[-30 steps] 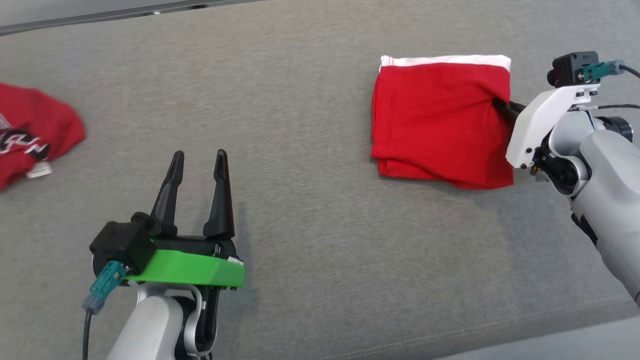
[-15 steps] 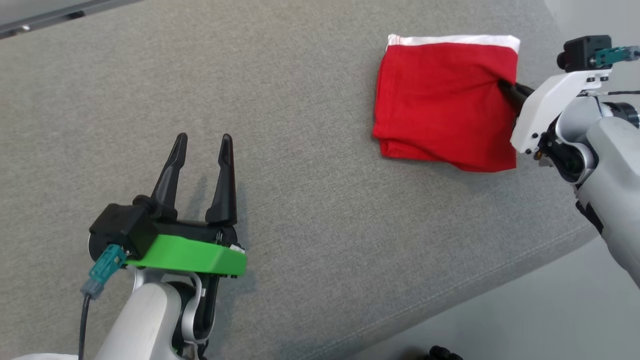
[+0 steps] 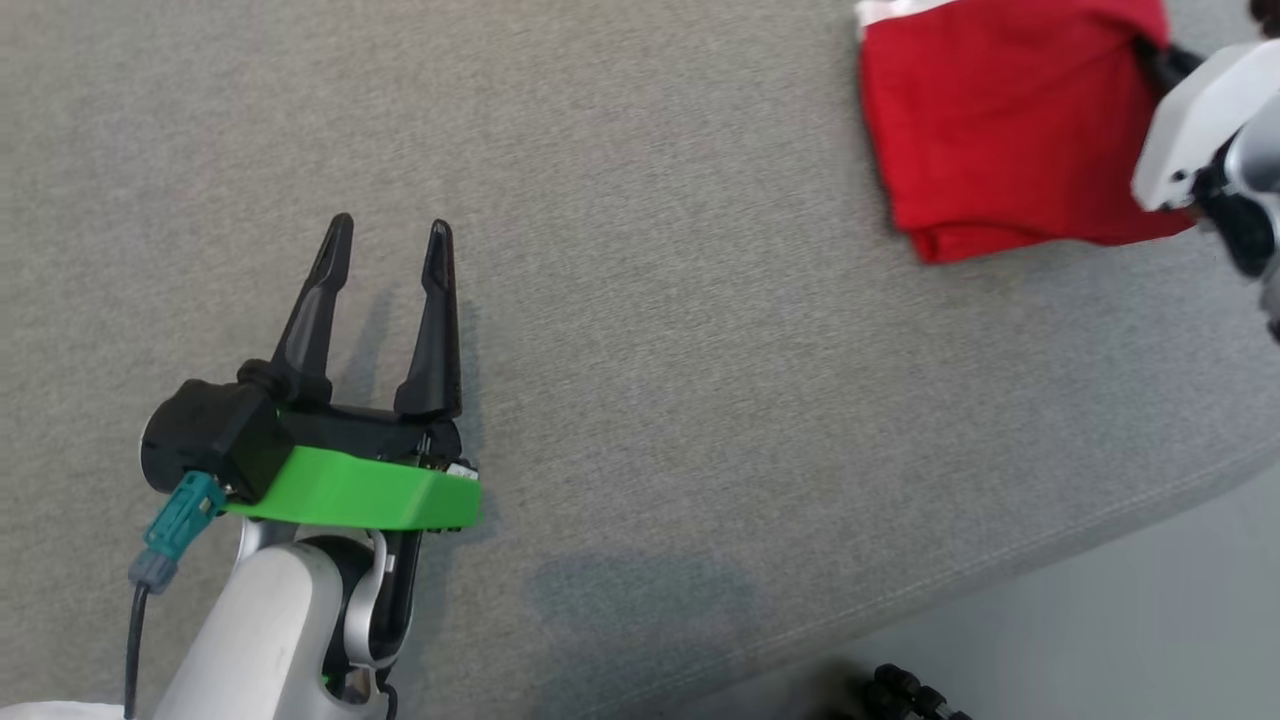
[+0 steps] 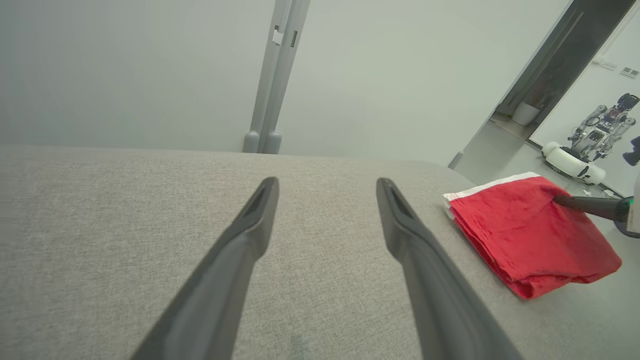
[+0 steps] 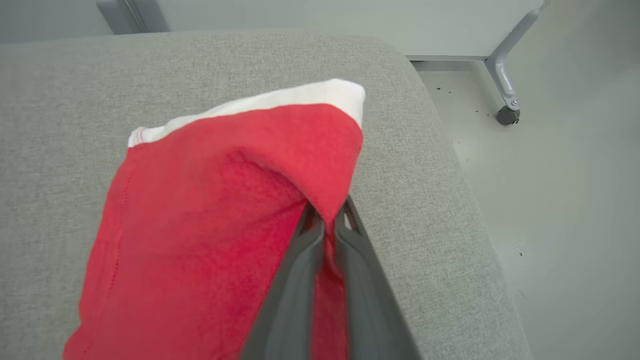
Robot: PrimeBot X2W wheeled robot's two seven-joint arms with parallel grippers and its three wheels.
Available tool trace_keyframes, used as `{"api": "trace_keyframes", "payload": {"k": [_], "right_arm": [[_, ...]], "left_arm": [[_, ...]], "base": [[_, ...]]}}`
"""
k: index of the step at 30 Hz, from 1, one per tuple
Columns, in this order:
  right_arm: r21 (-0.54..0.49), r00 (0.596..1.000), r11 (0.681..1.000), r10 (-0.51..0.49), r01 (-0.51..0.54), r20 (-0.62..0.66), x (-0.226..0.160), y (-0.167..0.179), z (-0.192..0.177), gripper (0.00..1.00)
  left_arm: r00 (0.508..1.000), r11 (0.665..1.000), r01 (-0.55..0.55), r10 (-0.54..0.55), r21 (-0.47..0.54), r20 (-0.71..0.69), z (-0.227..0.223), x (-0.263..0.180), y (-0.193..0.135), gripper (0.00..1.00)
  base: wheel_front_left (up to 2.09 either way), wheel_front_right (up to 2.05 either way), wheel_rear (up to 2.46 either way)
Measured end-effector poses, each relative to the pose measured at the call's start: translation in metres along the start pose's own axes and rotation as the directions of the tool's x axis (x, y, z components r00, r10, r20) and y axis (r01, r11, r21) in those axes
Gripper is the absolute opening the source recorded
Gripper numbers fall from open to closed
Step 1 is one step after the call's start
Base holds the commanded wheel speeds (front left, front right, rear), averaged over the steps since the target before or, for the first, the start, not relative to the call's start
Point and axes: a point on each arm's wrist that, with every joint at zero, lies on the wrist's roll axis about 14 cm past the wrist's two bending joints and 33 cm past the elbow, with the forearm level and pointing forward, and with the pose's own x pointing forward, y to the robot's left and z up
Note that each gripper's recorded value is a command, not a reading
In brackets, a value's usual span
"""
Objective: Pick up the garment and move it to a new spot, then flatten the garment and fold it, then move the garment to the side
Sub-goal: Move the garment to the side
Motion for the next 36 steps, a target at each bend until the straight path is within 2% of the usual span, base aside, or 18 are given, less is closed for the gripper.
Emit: {"api": "trace_keyframes", "payload": {"k": [9,15,27,28,29,30,33,36], "right_arm": [[-0.117,0.997,0.991,-0.071,0.067,-0.033,0.034,-0.020,-0.001,0.00],[-0.138,0.995,0.986,-0.099,0.093,-0.034,0.049,-0.026,-0.005,0.00],[-0.252,0.991,0.959,-0.130,0.129,0.014,0.061,-0.042,0.001,0.00],[-0.255,0.991,0.958,-0.131,0.131,0.018,0.061,-0.042,0.001,0.25],[-0.255,0.991,0.958,-0.134,0.134,0.019,0.061,-0.044,0.000,0.43],[-0.260,0.990,0.956,-0.138,0.139,0.020,0.060,-0.046,-0.001,1.00],[-0.283,0.988,0.947,-0.153,0.154,0.027,0.056,-0.054,-0.002,1.00],[-0.354,0.988,0.922,-0.148,0.155,0.048,0.054,-0.058,0.002,1.00]], "left_arm": [[0.998,0.998,-0.059,0.059,0.039,0.002,0.005,-0.011,0.025,1.00],[0.996,0.995,-0.086,0.087,0.047,-0.013,0.000,-0.014,0.037,1.00],[0.993,0.992,-0.106,0.109,0.063,-0.047,-0.009,-0.017,0.047,1.00],[0.993,0.992,-0.107,0.111,0.065,-0.050,-0.009,-0.018,0.048,1.00],[0.992,0.992,-0.108,0.112,0.067,-0.052,-0.010,-0.018,0.049,1.00],[0.992,0.992,-0.109,0.113,0.068,-0.054,-0.011,-0.018,0.049,1.00],[0.992,0.992,-0.110,0.114,0.069,-0.056,-0.012,-0.018,0.049,1.00],[0.992,0.991,-0.111,0.116,0.072,-0.057,-0.012,-0.018,0.051,1.00]], "base": [[0.00,0.00,0.00],[0.00,0.00,0.00],[0.00,0.00,0.00],[0.00,0.00,0.00],[0.00,0.00,0.00],[0.00,0.00,0.00],[0.00,0.00,0.00],[0.00,0.00,0.00]]}}
